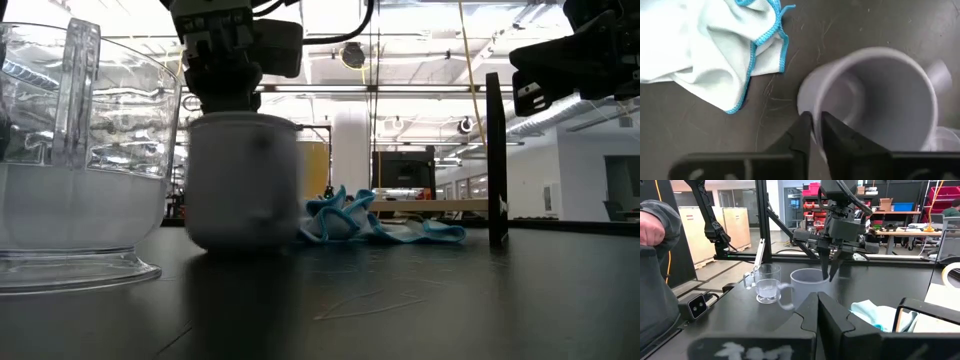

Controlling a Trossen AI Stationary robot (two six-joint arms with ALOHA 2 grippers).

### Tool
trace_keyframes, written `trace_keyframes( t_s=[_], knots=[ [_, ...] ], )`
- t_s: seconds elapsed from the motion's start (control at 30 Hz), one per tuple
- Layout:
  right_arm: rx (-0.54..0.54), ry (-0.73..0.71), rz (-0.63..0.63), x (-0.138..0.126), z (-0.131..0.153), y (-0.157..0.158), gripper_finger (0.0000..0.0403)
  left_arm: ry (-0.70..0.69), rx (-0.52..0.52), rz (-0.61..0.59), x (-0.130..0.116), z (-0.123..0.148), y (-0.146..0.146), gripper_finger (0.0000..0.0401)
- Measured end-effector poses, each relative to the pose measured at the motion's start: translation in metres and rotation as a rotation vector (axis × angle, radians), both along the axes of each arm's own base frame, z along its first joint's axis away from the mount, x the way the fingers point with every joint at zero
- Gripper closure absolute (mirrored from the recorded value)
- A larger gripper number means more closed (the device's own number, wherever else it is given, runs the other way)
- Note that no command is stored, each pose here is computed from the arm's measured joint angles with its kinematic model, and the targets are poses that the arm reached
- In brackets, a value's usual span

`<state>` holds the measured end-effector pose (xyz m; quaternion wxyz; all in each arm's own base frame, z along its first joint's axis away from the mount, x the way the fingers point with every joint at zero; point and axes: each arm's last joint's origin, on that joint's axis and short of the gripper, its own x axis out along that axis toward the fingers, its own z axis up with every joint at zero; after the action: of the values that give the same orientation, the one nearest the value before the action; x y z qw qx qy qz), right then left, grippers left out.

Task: Stack small to large cups/mugs on shelf
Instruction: Put the gray mug on the shelf

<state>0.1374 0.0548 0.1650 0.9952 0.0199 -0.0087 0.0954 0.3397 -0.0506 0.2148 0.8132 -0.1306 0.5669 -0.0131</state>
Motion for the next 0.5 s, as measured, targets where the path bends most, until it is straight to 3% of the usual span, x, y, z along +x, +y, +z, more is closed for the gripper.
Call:
trace_keyframes(
  t_s=[0.1,0.37,0.5],
  knots=[
    [-0.004,-0.001,0.0,0.0,0.0,0.0,0.0403,0.002,0.003,-0.018,-0.0004,-0.0002,-0.0001,0.0391],
    [-0.011,-0.002,0.0,0.0,-0.0001,0.0,0.0403,0.0,0.014,-0.048,-0.0008,-0.0003,0.0,0.0394],
    [-0.011,-0.002,0.0,0.0,0.0,0.0,0.0403,-0.005,0.043,-0.124,-0.0016,-0.0004,-0.0005,0.0395]
  ],
)
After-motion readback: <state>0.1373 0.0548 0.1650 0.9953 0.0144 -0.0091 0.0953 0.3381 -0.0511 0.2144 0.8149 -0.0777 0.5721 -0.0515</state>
